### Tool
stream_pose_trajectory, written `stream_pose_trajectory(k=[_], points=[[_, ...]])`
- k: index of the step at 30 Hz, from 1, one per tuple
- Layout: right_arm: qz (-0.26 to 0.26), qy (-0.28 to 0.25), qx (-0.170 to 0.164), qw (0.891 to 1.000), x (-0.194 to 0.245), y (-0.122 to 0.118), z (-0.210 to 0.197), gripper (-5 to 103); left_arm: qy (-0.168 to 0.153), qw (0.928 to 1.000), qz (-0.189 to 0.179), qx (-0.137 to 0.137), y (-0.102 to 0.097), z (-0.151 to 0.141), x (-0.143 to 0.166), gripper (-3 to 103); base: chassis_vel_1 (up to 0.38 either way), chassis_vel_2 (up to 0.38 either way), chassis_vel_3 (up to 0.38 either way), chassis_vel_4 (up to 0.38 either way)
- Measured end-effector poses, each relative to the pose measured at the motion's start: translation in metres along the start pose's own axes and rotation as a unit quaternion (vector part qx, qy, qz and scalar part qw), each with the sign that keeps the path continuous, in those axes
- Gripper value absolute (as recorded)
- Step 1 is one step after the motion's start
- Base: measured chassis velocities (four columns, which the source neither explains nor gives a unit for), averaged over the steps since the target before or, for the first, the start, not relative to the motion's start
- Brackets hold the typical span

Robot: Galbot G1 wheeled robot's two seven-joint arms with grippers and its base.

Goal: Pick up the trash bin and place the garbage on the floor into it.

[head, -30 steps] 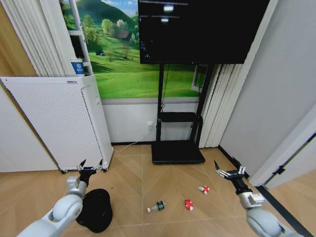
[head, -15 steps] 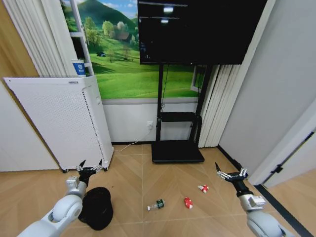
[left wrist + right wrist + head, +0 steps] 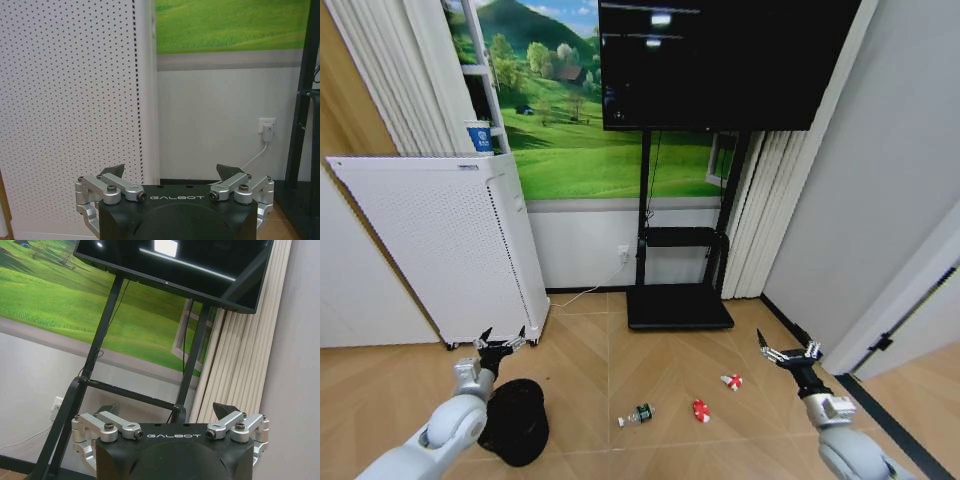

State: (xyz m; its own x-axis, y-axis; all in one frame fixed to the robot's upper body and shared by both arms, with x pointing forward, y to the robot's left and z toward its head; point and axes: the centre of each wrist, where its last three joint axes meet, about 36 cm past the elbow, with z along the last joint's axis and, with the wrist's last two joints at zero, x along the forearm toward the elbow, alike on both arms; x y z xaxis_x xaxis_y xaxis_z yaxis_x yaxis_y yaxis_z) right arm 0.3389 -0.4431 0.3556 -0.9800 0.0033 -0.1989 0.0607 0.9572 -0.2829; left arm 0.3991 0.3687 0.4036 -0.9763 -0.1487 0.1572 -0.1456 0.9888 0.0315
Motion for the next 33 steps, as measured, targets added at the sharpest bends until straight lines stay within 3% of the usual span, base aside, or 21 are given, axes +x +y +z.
stream_pose_trajectory(k=[5, 33], points=[[0.0, 0.001, 0.001, 1.0, 0.001, 0.0, 0.001, 100, -0.019, 0.9997, 0.007, -0.011, 0.002, 0.005, -0.003, 100, 0.0, 0.0, 0.0, 0.0], [-0.006, -0.01, -0.002, 1.0, 0.007, 0.004, -0.003, 100, -0.017, 0.9994, 0.02, -0.024, 0.0, 0.003, 0.014, 100, 0.0, 0.0, 0.0, 0.0]])
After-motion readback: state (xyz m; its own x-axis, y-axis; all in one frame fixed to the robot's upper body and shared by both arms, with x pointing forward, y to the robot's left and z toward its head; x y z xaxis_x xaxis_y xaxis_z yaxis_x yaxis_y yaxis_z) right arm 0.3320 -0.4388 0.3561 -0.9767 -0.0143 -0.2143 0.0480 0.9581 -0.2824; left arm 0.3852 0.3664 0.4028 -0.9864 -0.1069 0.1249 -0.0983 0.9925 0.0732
